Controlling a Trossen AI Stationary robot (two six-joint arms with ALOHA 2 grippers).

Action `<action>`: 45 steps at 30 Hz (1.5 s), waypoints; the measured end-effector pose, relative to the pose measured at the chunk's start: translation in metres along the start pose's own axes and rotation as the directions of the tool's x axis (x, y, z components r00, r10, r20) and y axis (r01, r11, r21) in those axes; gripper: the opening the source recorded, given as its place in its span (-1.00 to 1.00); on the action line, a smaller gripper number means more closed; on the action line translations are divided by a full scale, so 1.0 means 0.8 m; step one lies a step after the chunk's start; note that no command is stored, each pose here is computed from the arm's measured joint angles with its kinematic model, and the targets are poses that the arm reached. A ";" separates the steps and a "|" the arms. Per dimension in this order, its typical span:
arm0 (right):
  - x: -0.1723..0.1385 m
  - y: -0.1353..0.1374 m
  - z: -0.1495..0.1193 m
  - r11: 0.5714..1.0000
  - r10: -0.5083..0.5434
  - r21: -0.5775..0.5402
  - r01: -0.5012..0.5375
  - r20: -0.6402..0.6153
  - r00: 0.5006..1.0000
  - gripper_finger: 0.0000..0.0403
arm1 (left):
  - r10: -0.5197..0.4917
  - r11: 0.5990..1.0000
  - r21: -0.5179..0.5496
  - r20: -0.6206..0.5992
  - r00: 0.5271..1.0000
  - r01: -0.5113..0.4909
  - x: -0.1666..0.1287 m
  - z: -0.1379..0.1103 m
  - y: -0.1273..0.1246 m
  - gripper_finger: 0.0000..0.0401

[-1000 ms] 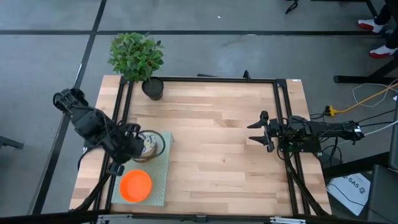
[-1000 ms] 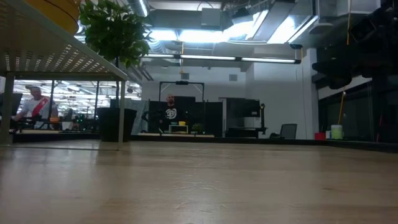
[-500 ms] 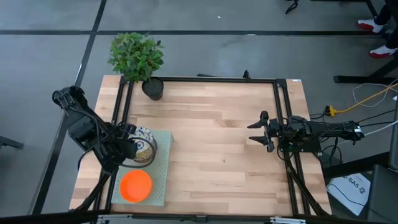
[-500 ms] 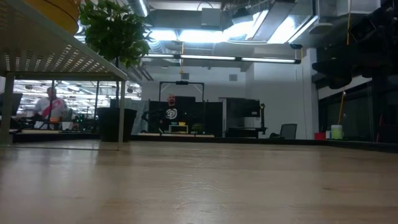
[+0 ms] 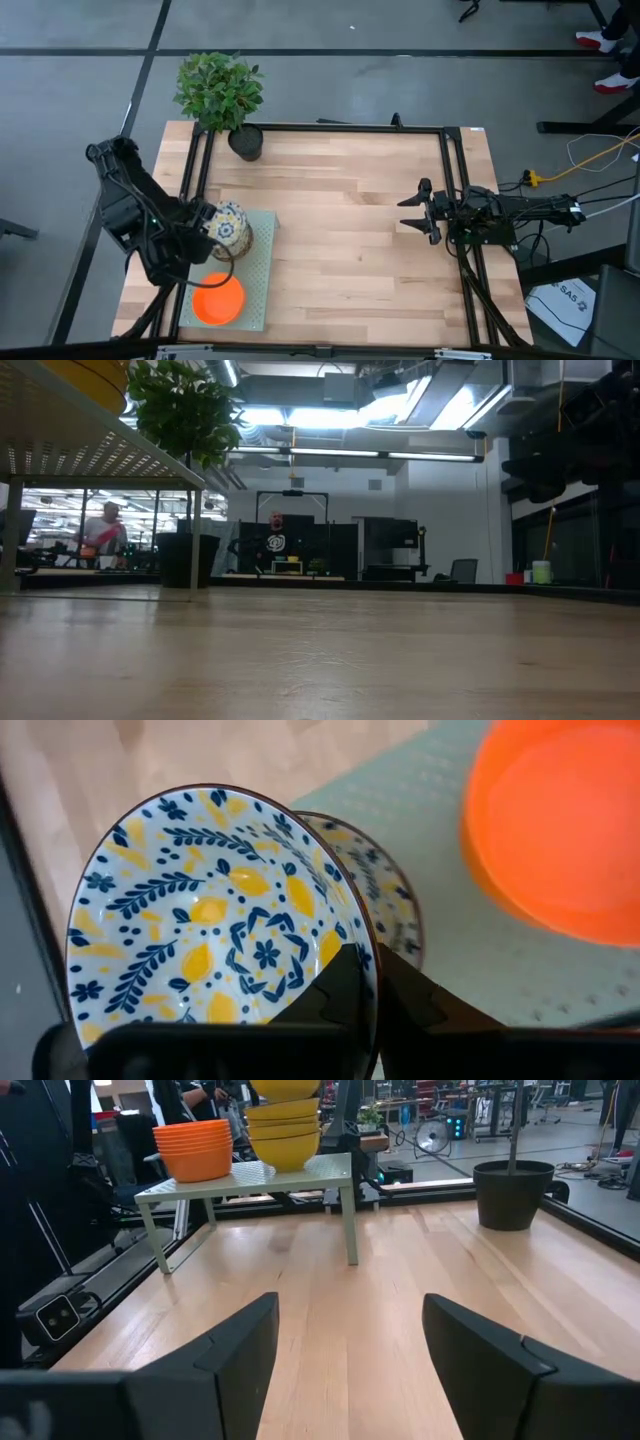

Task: Pick & Place Mini bowls
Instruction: Stack the patterned bowl on top of the patterned bowl on the shelf

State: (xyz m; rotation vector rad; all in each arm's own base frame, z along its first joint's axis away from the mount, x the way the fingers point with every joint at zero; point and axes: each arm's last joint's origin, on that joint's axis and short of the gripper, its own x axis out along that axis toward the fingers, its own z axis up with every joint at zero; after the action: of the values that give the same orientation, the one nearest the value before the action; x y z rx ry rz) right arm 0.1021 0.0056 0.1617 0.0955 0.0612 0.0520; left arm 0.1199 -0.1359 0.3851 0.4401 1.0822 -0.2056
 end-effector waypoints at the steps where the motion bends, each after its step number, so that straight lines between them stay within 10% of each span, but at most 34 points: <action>1: 0.000 0.000 0.000 1.000 0.000 0.000 0.000 0.000 1.000 0.22 | -0.012 1.000 0.012 -0.003 1.000 0.012 -0.001 -0.001 -0.002 -0.93; 45: 0.000 0.000 0.000 1.000 0.000 0.000 0.000 0.000 1.000 0.22 | -0.005 0.995 0.104 -0.005 1.000 0.006 0.022 -0.007 -0.020 -0.74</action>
State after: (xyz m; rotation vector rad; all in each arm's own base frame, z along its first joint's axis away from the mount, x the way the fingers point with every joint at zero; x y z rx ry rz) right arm 0.1021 0.0056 0.1618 0.0953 0.0612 0.0521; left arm 0.1176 -0.1467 0.3632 0.5312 1.0803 -0.2669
